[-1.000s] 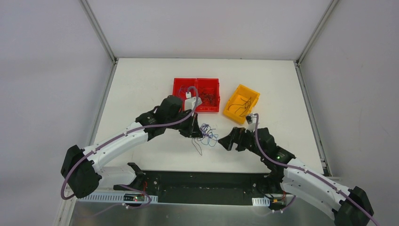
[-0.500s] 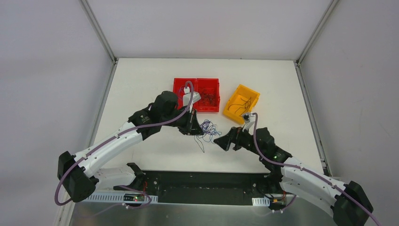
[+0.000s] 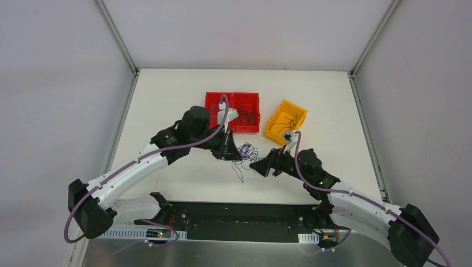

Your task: Untangle the cables

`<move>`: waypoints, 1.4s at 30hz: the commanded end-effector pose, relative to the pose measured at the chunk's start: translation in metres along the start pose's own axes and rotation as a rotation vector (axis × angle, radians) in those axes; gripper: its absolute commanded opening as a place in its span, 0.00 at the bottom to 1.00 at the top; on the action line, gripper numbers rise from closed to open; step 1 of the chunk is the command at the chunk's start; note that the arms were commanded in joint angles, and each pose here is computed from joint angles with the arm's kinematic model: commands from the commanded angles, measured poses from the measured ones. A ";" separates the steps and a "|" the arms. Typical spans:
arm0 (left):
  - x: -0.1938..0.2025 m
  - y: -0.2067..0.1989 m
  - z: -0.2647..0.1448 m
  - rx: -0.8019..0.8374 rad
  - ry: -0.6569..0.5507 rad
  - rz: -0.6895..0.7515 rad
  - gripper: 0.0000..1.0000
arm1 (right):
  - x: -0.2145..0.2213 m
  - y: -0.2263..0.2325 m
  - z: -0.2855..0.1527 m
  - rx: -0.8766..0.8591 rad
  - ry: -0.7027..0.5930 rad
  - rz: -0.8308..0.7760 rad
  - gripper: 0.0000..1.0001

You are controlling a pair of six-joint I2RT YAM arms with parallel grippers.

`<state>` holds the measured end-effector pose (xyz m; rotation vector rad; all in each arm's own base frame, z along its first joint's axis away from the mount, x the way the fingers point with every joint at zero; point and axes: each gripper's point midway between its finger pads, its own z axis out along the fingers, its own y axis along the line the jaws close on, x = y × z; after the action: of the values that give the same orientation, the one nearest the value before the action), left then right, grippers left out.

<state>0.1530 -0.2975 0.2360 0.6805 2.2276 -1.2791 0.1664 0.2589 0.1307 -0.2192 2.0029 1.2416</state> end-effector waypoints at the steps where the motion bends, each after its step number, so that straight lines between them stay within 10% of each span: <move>1: -0.015 -0.018 -0.003 0.061 -0.037 0.015 0.00 | -0.030 0.032 0.008 -0.099 -0.071 -0.024 0.84; 4: -0.017 -0.017 -0.002 0.058 -0.044 0.016 0.00 | -0.034 0.032 0.015 -0.080 -0.067 -0.025 0.65; 7: -0.020 -0.007 -0.001 0.007 -0.069 0.006 0.00 | -0.041 0.025 0.021 -0.024 -0.082 -0.002 0.02; 8: -0.023 0.004 -0.003 -0.057 -0.094 -0.014 0.00 | -0.043 0.014 0.021 0.048 -0.089 0.021 0.00; 21: 0.012 0.186 -0.132 -0.982 -0.364 -0.513 0.00 | -0.057 -0.116 -0.072 0.803 -0.296 0.177 0.00; 42: 0.077 0.205 -0.282 -1.689 -0.684 -0.757 0.00 | -0.114 -0.126 -0.151 1.066 -0.596 0.149 0.00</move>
<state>0.1958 0.0248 0.1700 -0.9899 2.1403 0.2883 0.2322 0.0740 0.1332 0.6331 1.9856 0.2419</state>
